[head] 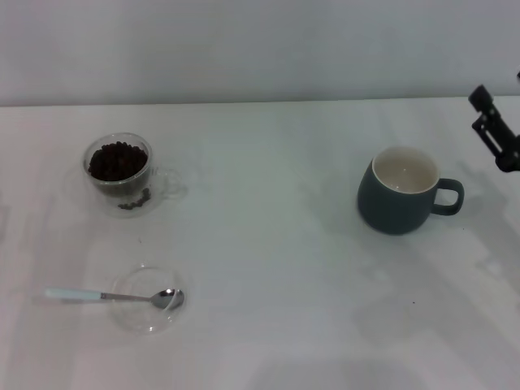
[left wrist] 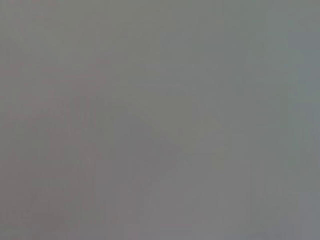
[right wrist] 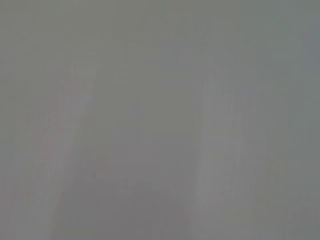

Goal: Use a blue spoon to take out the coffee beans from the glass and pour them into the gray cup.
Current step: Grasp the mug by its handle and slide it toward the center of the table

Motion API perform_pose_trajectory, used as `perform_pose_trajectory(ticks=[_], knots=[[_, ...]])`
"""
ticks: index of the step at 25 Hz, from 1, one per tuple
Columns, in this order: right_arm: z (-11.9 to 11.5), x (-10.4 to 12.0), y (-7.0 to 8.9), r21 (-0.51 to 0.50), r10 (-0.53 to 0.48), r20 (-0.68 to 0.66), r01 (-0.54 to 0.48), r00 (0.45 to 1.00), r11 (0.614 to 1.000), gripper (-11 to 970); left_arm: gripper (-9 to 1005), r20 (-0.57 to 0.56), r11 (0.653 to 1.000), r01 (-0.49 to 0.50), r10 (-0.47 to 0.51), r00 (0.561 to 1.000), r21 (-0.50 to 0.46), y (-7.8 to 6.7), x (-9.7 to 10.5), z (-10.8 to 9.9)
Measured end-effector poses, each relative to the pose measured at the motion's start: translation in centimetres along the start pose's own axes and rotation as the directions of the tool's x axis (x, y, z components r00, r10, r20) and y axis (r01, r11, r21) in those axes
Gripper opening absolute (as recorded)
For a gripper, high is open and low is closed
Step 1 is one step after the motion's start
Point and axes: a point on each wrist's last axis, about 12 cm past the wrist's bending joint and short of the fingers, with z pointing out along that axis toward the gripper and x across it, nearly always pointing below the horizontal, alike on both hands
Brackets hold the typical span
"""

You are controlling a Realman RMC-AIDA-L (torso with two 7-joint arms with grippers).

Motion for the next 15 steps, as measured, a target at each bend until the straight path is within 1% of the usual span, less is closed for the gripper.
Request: perform_pose_trajectory(ticks=[4, 6, 7, 10, 13, 15], knots=[[-0.6, 0.4, -0.1, -0.007, 0.018, -0.041, -0.018, 0.999, 1.0, 708, 726, -0.009, 1.0, 0.008, -0.008, 1.0, 0.022, -0.6, 0.2, -0.2], [-1.4, 0.4, -0.1, -0.005, 0.027, -0.042, -0.028, 0.999, 1.0, 707, 726, -0.009, 1.0, 0.008, -0.008, 1.0, 0.028, -0.6, 0.2, -0.2], [-2.2, 0.5, -0.1, 0.005, 0.033, -0.055, -0.033, 0.998, 0.999, 706, 726, -0.011, 0.999, 0.003, -0.003, 1.0, 0.049, -0.8, 0.2, -0.2], [-2.8, 0.9, 0.1, 0.007, 0.037, -0.094, -0.037, 0.995, 0.999, 704, 726, -0.004, 0.998, -0.007, 0.007, 1.0, 0.055, -0.7, 0.0, 0.0], [-3.4, 1.7, 0.7, -0.029, 0.04, -0.162, -0.045, 0.986, 0.999, 703, 726, 0.012, 0.998, -0.024, 0.024, 1.0, 0.053, -0.4, -0.3, 0.6], [-3.5, 2.2, 1.2, -0.059, 0.039, -0.201, -0.051, 0.979, 0.997, 702, 726, 0.016, 0.998, -0.028, 0.027, 1.0, 0.051, -0.2, -0.4, 0.6]])
